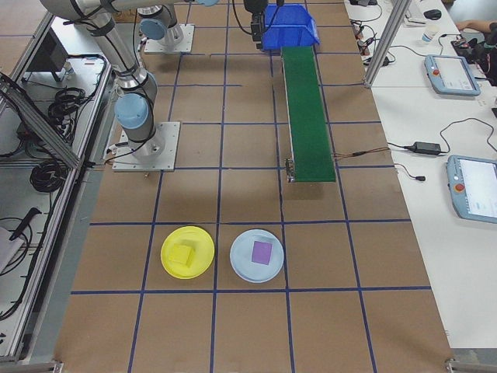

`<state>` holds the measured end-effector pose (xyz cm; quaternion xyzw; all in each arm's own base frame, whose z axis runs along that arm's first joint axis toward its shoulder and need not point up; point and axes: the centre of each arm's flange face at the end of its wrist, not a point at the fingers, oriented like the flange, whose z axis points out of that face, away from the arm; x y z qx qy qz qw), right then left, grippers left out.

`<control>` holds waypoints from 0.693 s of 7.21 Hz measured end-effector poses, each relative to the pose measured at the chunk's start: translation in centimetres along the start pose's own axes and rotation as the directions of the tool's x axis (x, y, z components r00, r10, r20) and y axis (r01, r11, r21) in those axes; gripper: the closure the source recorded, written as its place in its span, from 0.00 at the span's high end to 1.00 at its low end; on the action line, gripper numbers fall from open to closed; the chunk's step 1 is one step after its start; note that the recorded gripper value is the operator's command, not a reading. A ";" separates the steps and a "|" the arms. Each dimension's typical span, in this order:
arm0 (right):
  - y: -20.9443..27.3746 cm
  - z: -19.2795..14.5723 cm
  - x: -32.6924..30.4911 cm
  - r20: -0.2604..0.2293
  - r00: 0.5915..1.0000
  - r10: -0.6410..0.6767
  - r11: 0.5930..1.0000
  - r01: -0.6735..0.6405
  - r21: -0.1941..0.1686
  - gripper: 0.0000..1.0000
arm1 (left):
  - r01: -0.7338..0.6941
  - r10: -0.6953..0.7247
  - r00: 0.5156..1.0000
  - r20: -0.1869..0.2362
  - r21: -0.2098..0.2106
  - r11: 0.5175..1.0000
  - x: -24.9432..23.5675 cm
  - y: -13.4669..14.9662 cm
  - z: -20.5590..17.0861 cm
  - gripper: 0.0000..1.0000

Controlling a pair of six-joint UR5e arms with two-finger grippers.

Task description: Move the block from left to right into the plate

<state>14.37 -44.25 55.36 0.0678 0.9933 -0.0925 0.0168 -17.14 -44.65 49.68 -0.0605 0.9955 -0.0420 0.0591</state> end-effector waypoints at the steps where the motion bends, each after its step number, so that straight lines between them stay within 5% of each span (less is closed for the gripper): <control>1: 0.1 0.0 0.0 -0.003 1.000 0.013 1.000 -0.013 -0.002 1.00 | -0.001 0.001 1.000 -0.002 -0.003 1.000 0.0 0.0 0.1 1.00; 5: 0.4 0.2 0.1 -0.009 0.999 0.034 0.999 -0.034 -0.019 1.00 | -0.117 0.115 0.991 -0.065 -0.020 0.993 -1.0 -0.7 0.8 1.00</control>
